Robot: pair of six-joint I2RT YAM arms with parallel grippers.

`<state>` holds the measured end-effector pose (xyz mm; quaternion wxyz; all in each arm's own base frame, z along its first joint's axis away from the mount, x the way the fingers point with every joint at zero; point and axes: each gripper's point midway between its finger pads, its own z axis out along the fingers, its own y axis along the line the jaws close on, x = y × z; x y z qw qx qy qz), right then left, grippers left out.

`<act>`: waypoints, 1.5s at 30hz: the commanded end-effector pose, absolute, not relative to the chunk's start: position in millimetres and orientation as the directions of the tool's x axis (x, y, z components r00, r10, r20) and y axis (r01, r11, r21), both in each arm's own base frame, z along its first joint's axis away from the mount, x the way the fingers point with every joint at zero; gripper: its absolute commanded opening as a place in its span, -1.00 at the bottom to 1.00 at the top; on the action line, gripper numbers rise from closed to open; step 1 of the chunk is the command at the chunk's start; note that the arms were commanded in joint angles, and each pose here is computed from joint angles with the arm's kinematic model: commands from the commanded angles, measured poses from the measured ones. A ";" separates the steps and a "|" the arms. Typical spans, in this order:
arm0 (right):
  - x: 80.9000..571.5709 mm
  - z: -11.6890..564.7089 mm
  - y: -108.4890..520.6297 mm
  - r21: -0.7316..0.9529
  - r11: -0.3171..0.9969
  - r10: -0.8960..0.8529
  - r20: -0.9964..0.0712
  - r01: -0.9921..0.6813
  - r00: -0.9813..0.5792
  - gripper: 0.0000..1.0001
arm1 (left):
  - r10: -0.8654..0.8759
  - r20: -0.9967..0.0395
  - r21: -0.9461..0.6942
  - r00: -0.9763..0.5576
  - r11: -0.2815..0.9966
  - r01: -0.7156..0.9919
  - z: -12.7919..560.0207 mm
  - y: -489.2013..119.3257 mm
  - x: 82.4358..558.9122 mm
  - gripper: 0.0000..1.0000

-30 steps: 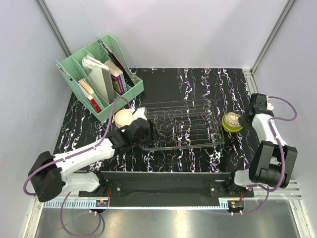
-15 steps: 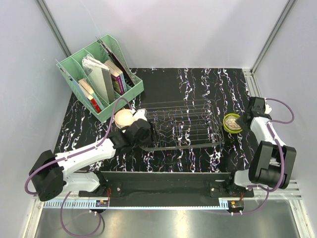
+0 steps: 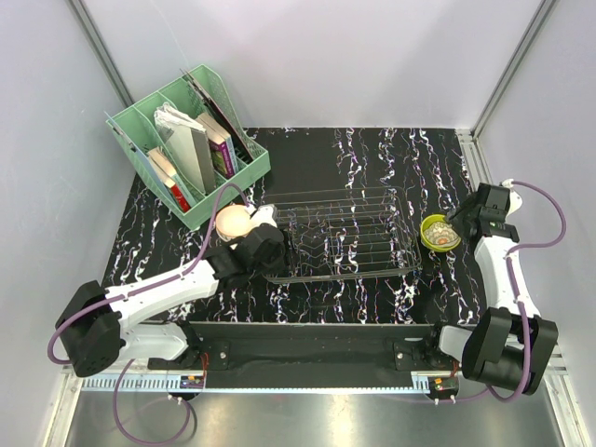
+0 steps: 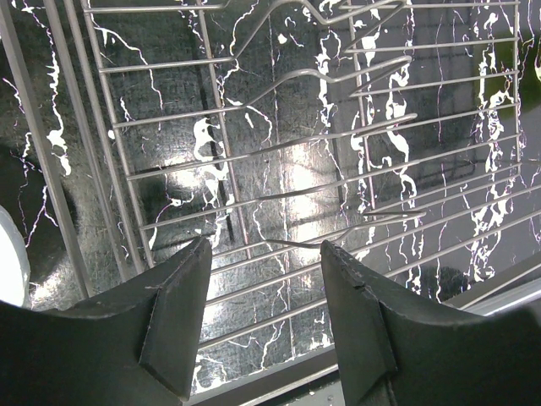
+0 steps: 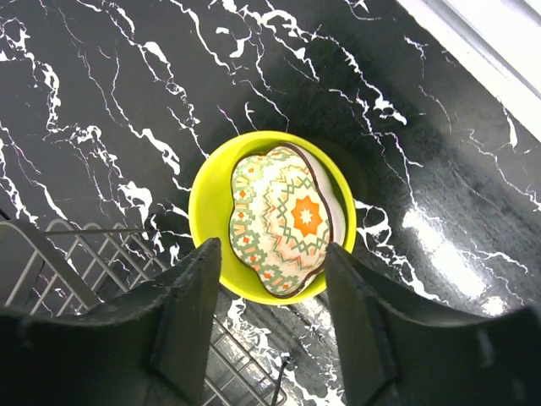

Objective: Unload the bowls from the dish rack

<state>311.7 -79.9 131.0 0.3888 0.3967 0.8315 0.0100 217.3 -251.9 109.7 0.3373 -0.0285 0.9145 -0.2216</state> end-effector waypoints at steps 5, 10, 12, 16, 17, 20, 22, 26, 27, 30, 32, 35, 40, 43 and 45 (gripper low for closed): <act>305.8 122.0 -86.7 0.291 0.655 0.678 -0.634 0.697 -0.372 -0.25 | -0.217 -0.617 -0.450 -0.756 0.886 0.113 116.8 -257.7 220.4 0.15; 308.7 111.0 -85.2 0.264 0.666 0.679 -0.602 0.698 -0.420 -0.29 | -0.213 -0.622 -0.446 -0.753 0.887 0.117 117.2 -257.1 220.8 0.16; 308.8 108.9 -85.2 0.258 0.666 0.679 -0.596 0.700 -0.427 -0.24 | -0.214 -0.624 -0.445 -0.752 0.888 0.116 117.0 -257.0 221.4 0.16; 302.1 107.2 -84.9 0.225 0.673 0.675 -0.577 0.705 -0.460 -0.13 | -0.208 -0.622 -0.441 -0.755 0.890 0.118 116.0 -257.6 221.3 0.16; 301.4 107.8 -84.9 0.224 0.673 0.674 -0.579 0.705 -0.459 -0.13 | -0.209 -0.622 -0.440 -0.755 0.890 0.116 115.7 -257.8 221.7 0.16; 298.8 107.0 -87.8 0.209 0.671 0.668 -0.588 0.711 -0.457 -0.13 | -0.209 -0.620 -0.441 -0.756 0.890 0.115 114.5 -257.9 221.4 0.16; 298.7 105.2 -86.8 0.205 0.675 0.667 -0.579 0.709 -0.468 -0.13 | -0.208 -0.619 -0.442 -0.757 0.889 0.117 114.2 -258.6 221.0 0.15; 297.6 100.0 -85.8 0.202 0.672 0.673 -0.567 0.712 -0.474 -0.13 | -0.209 -0.618 -0.438 -0.758 0.892 0.112 112.0 -256.2 220.4 0.16; 298.0 98.3 -85.4 0.200 0.673 0.674 -0.563 0.712 -0.479 -0.13 | -0.210 -0.620 -0.439 -0.756 0.892 0.112 112.1 -256.0 220.5 0.15; 299.9 89.9 -84.1 0.192 0.672 0.681 -0.538 0.715 -0.496 -0.21 | -0.209 -0.617 -0.438 -0.758 0.892 0.110 110.8 -255.6 219.8 0.15; 302.2 85.8 -82.7 0.194 0.673 0.686 -0.525 0.714 -0.504 -0.32 | -0.208 -0.616 -0.436 -0.759 0.893 0.110 109.8 -254.8 219.2 0.15; 305.0 91.0 -82.5 0.208 0.674 0.685 -0.535 0.709 -0.495 -0.35 | -0.207 -0.619 -0.433 -0.758 0.895 0.108 109.1 -253.1 218.9 0.16; 304.0 116.1 -80.2 0.249 0.689 0.669 -0.580 0.681 -0.465 -0.36 | -0.207 -0.615 -0.436 -0.761 0.893 0.109 108.7 -255.3 218.9 0.16; 296.4 134.4 -77.4 0.286 0.679 0.675 -0.606 0.676 -0.421 -0.51 | -0.207 -0.610 -0.435 -0.765 0.894 0.105 105.5 -255.8 219.1 0.15; 294.2 142.7 -78.6 0.297 0.676 0.671 -0.626 0.675 -0.396 -0.66 | -0.207 -0.609 -0.437 -0.766 0.893 0.107 105.7 -256.4 218.9 0.15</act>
